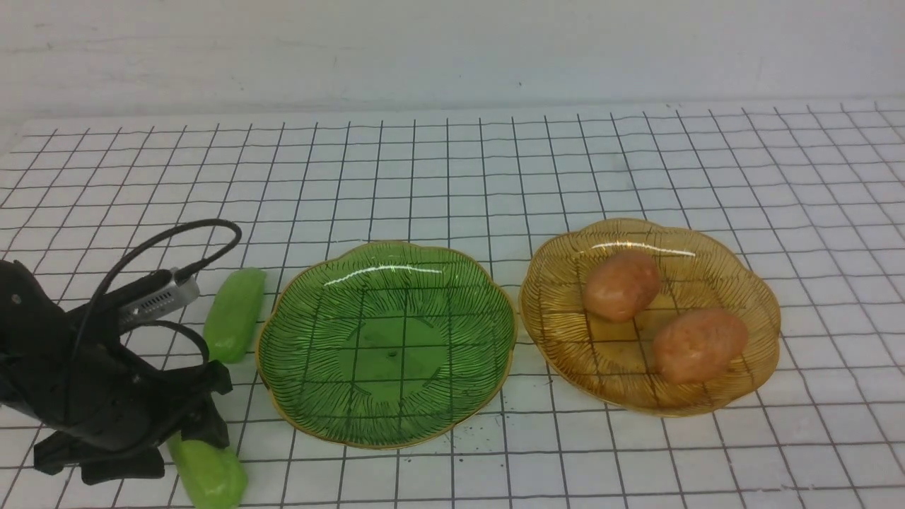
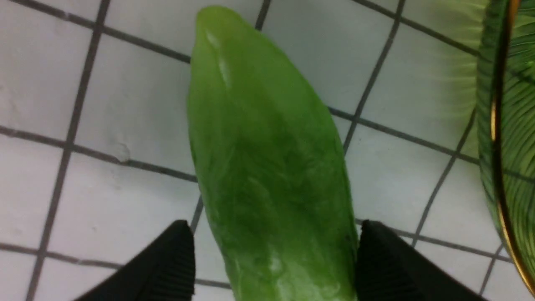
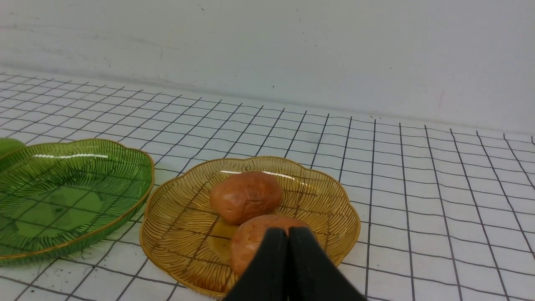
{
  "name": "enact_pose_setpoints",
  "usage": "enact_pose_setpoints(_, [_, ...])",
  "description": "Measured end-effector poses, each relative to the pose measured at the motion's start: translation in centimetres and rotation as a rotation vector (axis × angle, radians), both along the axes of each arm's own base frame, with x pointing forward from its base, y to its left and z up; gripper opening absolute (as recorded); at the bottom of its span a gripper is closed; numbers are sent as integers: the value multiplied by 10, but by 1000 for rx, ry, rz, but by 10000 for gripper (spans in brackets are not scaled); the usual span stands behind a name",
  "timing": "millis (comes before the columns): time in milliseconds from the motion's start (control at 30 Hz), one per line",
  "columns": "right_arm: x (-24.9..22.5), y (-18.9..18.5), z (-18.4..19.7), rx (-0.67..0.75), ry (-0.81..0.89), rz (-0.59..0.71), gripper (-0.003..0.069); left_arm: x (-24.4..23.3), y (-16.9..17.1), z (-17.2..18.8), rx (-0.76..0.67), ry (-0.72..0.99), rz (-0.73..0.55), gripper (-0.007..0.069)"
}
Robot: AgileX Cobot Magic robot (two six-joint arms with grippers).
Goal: Put different types of vegetables on the plate.
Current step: 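Put the green cucumber next to the left plate into that plate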
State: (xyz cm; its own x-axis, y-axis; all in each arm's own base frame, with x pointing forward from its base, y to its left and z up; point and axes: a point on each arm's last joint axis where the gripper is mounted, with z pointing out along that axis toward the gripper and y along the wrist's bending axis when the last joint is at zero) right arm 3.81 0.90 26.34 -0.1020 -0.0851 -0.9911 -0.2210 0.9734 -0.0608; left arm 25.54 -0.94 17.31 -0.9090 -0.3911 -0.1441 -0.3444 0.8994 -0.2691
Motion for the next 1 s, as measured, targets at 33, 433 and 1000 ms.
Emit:
enact_pose_setpoints(33, [0,0,0,0,0,0,-15,1,0,-1,-1,4,-1,429])
enact_pose_setpoints(433, [0,0,0,0,0,0,-15,6,-7,66,-1,-125,-160,349])
enact_pose_setpoints(1000, [0,0,0,0,0,0,-15,89,-116,71,-37,-180,-495,399])
